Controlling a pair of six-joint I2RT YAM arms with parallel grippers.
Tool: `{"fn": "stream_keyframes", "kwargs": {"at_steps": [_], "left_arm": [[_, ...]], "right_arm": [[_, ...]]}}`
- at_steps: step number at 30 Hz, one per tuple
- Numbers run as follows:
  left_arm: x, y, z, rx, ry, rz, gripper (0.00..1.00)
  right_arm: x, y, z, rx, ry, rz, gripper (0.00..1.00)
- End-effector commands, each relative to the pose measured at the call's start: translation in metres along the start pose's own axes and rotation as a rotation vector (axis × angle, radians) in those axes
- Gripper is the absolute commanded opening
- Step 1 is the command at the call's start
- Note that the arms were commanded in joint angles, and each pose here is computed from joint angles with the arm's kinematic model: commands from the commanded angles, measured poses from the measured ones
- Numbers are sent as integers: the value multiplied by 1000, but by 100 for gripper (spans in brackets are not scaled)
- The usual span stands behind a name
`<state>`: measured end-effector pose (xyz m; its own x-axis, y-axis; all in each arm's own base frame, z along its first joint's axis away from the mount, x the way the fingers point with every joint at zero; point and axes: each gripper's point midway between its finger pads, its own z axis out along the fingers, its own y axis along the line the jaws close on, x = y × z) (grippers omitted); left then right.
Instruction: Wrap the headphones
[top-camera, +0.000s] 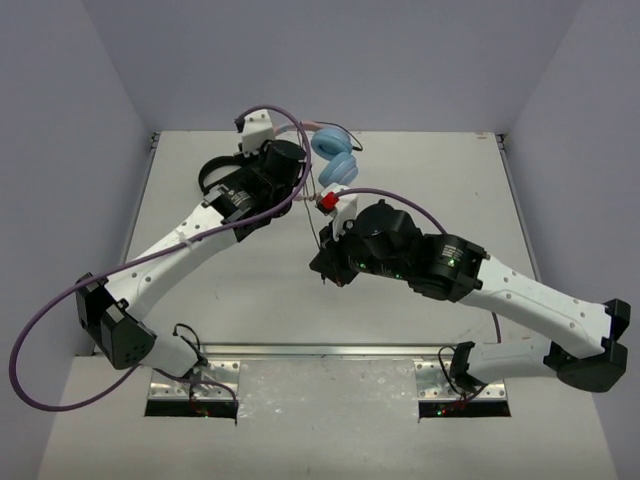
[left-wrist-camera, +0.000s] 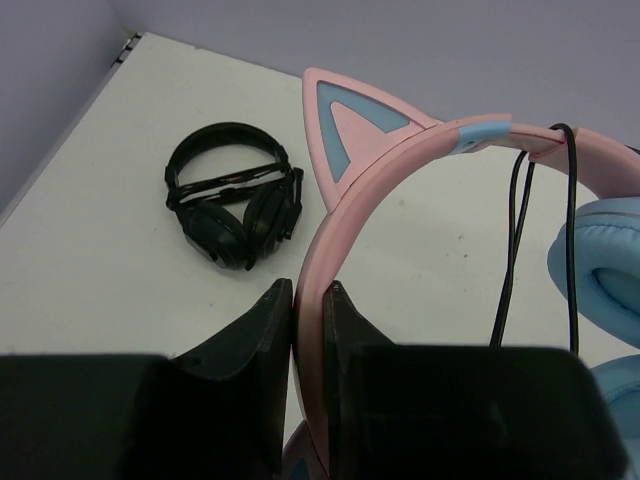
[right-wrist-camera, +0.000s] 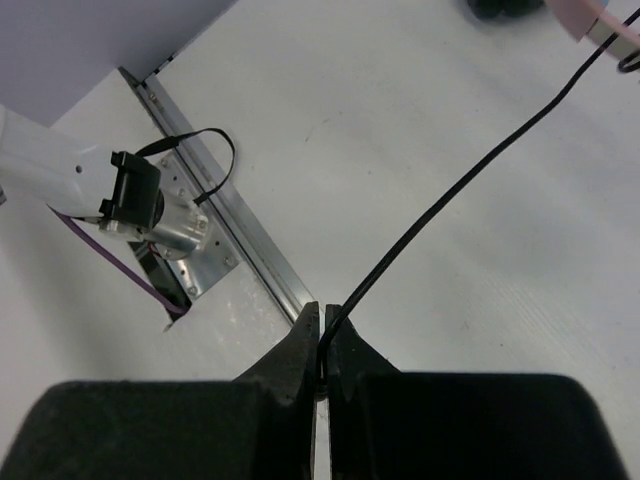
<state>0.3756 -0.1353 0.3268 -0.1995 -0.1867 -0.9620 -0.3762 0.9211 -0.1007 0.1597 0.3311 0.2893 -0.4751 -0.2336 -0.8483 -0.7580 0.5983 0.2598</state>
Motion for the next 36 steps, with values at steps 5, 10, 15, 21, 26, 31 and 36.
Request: {"fn": "stream_keyframes", "kwargs": {"at_steps": [5,10,15,21,26,31,36], "left_arm": [[21,-21,4,126,-3,-83,0],[65,-52,-20,460,76,-43,0],[98,-77,-61,782,146,-7,0],[126,-88,-112,1006,224,135,0],[151,-78,-128,1077,297,208,0],[170,-65,-139,1114,360,272,0],[168,-55,-148,1139,356,265,0]], "right_arm": [[-48,-1,-38,33,-35,-206,1],[-54,-22,-49,111,-35,-344,1],[-47,-53,-57,178,-60,-416,1],[-29,-96,-55,284,51,-513,1],[-16,-139,-57,442,100,-598,1],[-22,-172,-64,550,109,-649,1],[-9,-173,-56,500,111,-600,4]]}}
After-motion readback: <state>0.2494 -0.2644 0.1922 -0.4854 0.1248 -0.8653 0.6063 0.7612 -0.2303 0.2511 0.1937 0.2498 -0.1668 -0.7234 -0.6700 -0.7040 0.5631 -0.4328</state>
